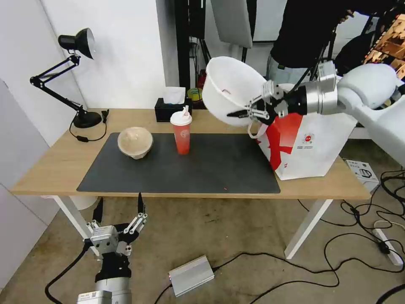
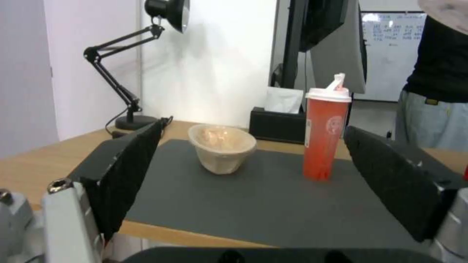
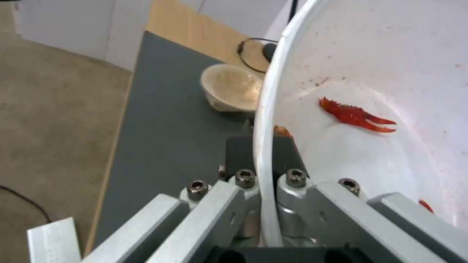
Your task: Pick up the trash from the table and place it into the takeout bag.
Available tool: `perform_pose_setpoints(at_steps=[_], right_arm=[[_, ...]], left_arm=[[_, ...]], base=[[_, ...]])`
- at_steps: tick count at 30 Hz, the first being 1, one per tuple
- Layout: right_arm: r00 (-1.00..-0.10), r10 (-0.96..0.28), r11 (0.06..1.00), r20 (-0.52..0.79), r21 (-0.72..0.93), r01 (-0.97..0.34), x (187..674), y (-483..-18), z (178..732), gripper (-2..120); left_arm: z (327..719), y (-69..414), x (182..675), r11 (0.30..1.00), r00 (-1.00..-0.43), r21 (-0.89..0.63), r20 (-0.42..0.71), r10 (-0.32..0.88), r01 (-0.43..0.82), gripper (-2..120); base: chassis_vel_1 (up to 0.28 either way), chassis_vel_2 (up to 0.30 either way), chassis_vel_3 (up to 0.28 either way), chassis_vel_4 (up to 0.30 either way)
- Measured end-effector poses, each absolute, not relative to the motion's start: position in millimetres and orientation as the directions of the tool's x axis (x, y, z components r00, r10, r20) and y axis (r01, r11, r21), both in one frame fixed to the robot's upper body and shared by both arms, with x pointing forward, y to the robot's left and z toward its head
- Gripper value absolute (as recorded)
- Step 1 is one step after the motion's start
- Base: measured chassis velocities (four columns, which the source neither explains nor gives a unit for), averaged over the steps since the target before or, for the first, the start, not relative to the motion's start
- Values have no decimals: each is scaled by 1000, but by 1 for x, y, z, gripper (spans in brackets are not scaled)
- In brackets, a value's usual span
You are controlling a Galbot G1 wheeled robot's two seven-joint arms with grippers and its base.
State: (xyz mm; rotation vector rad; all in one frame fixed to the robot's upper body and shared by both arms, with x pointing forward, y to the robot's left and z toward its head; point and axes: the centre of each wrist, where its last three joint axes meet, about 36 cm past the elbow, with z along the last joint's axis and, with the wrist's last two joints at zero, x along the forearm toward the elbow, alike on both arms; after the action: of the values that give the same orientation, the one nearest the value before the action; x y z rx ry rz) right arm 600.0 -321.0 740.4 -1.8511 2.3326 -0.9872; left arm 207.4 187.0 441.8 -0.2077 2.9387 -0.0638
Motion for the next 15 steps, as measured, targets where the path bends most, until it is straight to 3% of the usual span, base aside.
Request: perform_pose_setpoints(at_steps=[15], right_arm=[[-383, -848, 184, 366, -474, -861, 634, -352, 754, 0]], left_arm=[[438, 185, 210, 989, -971, -65, -191, -145, -135, 100]], base=[[0, 0, 0, 0]])
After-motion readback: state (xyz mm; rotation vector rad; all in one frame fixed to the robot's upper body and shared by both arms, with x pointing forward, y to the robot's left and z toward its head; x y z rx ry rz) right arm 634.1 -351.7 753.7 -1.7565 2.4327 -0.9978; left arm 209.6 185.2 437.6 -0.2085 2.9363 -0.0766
